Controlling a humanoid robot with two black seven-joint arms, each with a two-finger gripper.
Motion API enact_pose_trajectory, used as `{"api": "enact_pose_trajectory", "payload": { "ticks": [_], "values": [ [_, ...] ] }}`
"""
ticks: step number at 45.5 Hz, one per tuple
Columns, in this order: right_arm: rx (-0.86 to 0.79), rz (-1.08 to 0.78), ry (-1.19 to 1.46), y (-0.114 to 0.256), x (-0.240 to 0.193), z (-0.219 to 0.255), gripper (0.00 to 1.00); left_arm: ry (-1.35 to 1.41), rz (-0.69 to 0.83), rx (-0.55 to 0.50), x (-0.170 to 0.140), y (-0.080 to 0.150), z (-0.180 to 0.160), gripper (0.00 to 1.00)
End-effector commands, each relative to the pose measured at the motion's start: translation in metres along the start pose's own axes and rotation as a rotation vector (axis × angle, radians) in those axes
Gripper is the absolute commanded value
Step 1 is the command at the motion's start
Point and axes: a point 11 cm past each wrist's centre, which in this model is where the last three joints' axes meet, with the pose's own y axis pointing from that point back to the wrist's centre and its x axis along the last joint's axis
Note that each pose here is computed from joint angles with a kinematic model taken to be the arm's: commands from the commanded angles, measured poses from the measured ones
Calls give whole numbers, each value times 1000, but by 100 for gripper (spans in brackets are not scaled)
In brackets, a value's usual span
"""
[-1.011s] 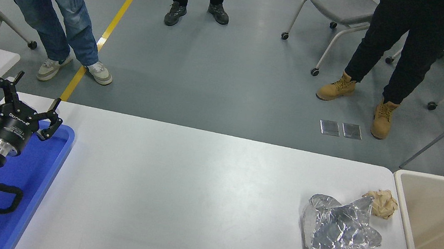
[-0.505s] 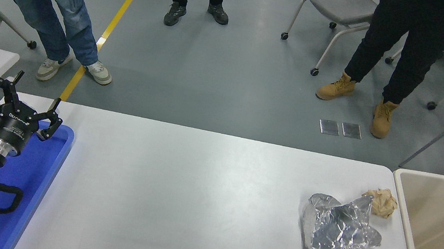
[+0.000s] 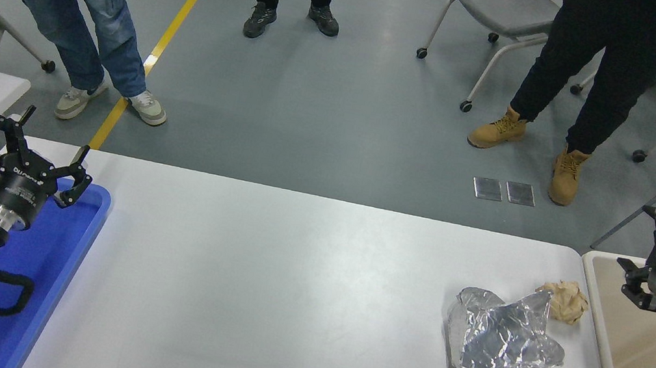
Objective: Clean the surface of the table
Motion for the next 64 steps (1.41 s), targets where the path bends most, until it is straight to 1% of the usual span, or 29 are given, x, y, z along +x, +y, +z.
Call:
{"api": "enact_pose_trajectory", "payload": {
  "ticks": [1, 11, 21, 42, 49, 59, 62, 64],
  "values": [
    [62, -130, -159, -6, -70, 6, 100, -1, 2, 0, 0, 0, 0, 100],
    [92, -168, -282, -15, -111, 17, 100, 1, -1, 1, 0, 0, 0, 100],
    [61, -159, -335, -24, -129, 38, 100, 1, -1, 1, 0, 0, 0, 100],
    [61, -155, -319, -26, -131, 41, 100, 0, 1, 1, 0, 0, 0, 100],
    [45, -162, -222, -22, -120, 46, 100, 0, 1, 1, 0, 0, 0, 100],
    [44, -206, 95, -5, -90, 42, 100, 1, -1, 1, 0, 0, 0, 100],
    [53, -231, 185, 3, -84, 37, 100, 1, -1, 1, 0, 0, 0, 100],
    [58, -270, 303, 17, -77, 32, 100, 0, 1, 1, 0, 0, 0, 100]
  ]
}}
